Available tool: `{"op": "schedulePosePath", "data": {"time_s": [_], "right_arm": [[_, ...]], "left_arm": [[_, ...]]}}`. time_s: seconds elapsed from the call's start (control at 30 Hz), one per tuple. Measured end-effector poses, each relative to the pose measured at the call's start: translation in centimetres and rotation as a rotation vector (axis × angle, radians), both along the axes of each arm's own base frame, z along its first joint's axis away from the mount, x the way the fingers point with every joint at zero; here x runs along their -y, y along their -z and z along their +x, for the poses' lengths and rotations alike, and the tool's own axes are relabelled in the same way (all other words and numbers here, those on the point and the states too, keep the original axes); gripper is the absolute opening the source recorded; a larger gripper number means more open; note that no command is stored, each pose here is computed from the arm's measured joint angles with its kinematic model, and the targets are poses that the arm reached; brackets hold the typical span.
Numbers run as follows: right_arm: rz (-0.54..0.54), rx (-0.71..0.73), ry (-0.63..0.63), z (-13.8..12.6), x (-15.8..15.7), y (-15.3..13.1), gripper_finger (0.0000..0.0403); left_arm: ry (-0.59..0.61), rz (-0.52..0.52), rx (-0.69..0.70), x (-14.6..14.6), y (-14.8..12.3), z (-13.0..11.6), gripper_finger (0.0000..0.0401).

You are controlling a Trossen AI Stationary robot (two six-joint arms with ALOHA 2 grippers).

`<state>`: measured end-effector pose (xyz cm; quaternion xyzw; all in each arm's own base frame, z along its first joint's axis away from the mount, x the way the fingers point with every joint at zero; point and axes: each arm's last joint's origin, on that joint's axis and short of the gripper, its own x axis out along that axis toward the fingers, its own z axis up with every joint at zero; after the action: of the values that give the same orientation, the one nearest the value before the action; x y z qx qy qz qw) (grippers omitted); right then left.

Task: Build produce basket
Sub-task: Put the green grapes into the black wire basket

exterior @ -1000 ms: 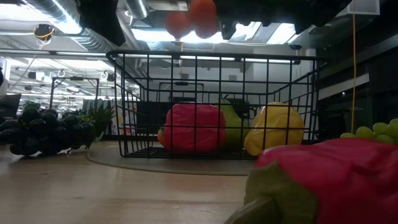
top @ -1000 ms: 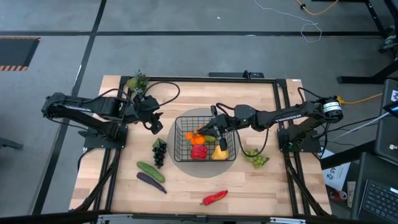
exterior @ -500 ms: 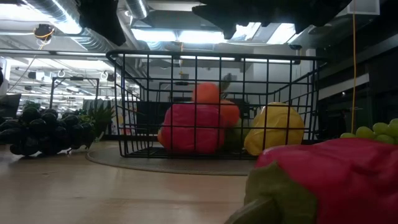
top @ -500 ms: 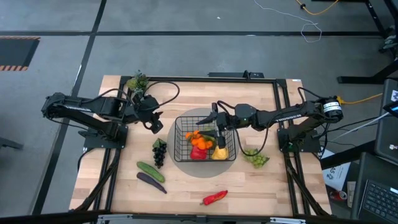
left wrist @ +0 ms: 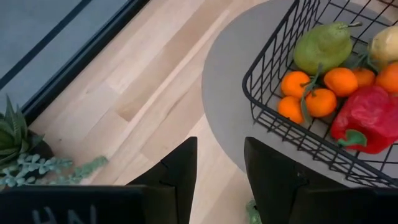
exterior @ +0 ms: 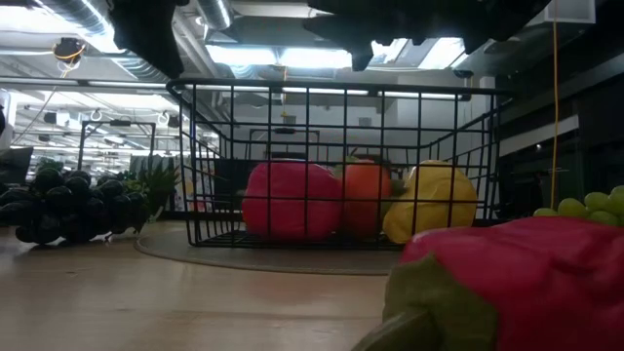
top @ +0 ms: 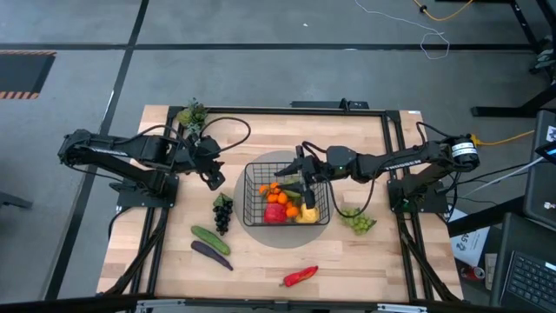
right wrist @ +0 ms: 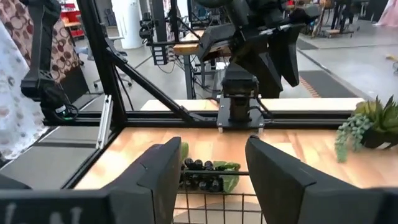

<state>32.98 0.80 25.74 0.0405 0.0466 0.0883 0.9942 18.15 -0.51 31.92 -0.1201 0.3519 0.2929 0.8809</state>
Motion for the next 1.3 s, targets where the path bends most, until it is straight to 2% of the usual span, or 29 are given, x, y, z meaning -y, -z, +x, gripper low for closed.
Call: {"op": "schedulePosePath", "data": {"time_s": [0.1, 0.2, 0.4, 0.5, 0.67, 0.77, 0.83, 0.97, 1.17, 1.3], "right_arm": [[0.005, -0.003, 0.001, -0.3, 0.7, -1.9, 0.0181], [0.045, -0.084, 0.035, -1.3, 1.6, -4.2, 0.0181], [0.161, -0.432, 0.15, -4.9, 2.4, -6.9, 0.0181], [0.285, -0.693, 0.242, -7.5, 2.3, -7.5, 0.0181], [0.471, -1.033, 0.393, -12.1, 1.0, -9.6, 0.0181], [0.539, -1.109, 0.504, -13.5, 0.1, -10.0, 0.0181], [0.573, -1.139, 0.578, -14.2, -0.6, -9.8, 0.0181], [0.554, -1.193, 0.669, -14.7, -1.9, -8.4, 0.0181], [0.516, -1.295, 0.711, -15.0, -3.4, -4.6, 0.0181], [0.564, -1.387, 0.721, -15.4, -4.2, -1.2, 0.0181]], "left_arm": [[-0.001, 0.0, 0.0, 0.0, 0.0, 0.0, 0.0128], [-0.001, -0.001, 0.001, 0.0, 0.0, 0.0, 0.0128], [-0.002, 0.0, 0.002, 0.0, 0.0, 0.0, 0.0128], [-0.013, 0.014, 0.003, 0.0, 0.0, 0.0, 0.0128], [-0.017, 0.019, 0.008, -0.1, 0.0, 0.0, 0.0128], [-0.033, 0.039, 0.014, -0.1, -0.1, 0.1, 0.0128], [-0.047, 0.056, 0.016, -0.2, -0.1, 0.0, 0.0128], [-0.05, 0.061, 0.016, -0.2, -0.1, 0.0, 0.0128], [-0.051, 0.061, 0.016, -0.2, -0.1, 0.0, 0.0128], [-0.051, 0.062, 0.017, -0.2, -0.1, 0.0, 0.0128]]}}
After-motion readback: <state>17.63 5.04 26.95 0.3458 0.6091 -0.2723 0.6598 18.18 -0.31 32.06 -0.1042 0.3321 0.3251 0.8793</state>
